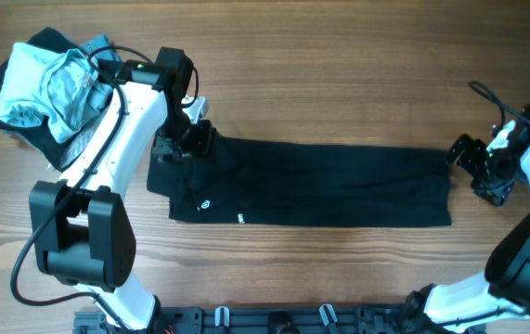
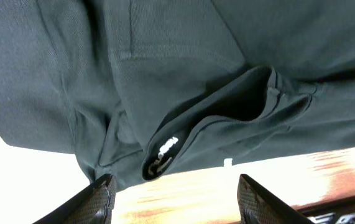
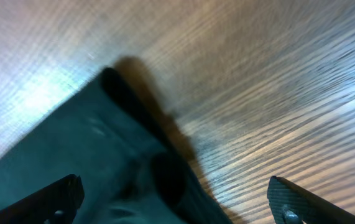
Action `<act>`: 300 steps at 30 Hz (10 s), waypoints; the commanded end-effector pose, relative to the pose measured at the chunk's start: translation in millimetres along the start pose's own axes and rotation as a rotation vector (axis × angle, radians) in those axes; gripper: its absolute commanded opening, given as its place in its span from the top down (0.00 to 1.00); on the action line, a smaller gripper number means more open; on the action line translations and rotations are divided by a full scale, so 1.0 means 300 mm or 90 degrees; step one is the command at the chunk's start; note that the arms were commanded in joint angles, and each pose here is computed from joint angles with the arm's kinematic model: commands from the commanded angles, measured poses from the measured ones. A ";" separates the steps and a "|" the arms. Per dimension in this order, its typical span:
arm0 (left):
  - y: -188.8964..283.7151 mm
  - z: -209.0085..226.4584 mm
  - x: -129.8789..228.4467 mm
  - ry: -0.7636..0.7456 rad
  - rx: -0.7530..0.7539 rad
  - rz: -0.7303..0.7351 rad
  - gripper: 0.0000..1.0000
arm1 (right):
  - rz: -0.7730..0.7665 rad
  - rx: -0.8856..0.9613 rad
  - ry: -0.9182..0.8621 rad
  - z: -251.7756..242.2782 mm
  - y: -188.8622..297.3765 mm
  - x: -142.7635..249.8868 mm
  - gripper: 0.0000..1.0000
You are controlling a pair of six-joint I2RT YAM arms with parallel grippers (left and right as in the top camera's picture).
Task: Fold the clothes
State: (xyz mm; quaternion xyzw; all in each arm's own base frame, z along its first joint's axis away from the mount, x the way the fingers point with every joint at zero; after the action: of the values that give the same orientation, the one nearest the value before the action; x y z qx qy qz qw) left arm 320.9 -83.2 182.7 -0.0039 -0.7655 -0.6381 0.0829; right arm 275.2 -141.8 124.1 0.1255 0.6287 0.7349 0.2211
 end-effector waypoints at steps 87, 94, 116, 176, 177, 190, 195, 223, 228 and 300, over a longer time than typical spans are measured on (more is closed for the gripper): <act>-0.334 -0.229 0.074 -0.102 0.282 -0.038 0.23 | 0.000 -0.197 0.398 0.647 0.068 0.187 0.73; -0.338 -0.133 0.056 0.001 0.206 -0.033 0.15 | 0.001 -0.196 0.399 0.645 0.067 0.188 0.72; -0.467 -0.092 0.073 -0.081 0.367 0.059 0.19 | -0.012 -0.196 0.398 0.650 0.068 0.178 0.72; 0.331 -0.432 0.067 -0.084 0.051 -0.315 0.71 | -0.024 -0.426 0.553 0.715 0.113 0.207 0.41; 0.329 -0.399 0.048 -0.065 0.044 -0.308 0.78 | -0.021 -0.416 0.561 0.737 0.107 0.221 0.36; 0.286 -0.296 -0.030 -0.045 0.084 -0.219 0.50 | 0.040 -0.186 0.421 0.864 -0.097 0.311 0.59; 0.239 -0.295 -0.051 -0.040 0.073 -0.197 0.46 | 0.060 -0.267 0.397 0.904 -0.095 0.319 0.71; -0.046 -0.485 0.007 -0.126 0.031 -0.039 0.41 | 0.057 0.012 0.319 0.626 0.043 0.312 0.52; -0.047 -0.453 0.023 -0.116 -0.019 -0.026 0.67 | -0.006 -0.052 0.374 0.680 0.043 0.268 0.53; -0.175 -0.093 -0.188 0.134 0.313 -0.253 0.48 | -0.095 -0.294 0.440 0.791 0.051 0.173 0.72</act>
State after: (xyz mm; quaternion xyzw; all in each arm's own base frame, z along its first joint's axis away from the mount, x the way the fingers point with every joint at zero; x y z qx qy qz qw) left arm 378.3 -125.5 123.0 0.2649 -0.8608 -0.4343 0.0161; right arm 337.4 87.8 176.1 -0.2239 0.4862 0.8416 0.0718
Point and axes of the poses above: each gripper's point midway between its finger pads, its own y axis back along the fingers, its own z axis along the line the jaws close on, x = y × z, the point moved 9 cm from there along y, back along the fingers, and after that the axes turned 10 degrees about y, right-handed, at the moved point
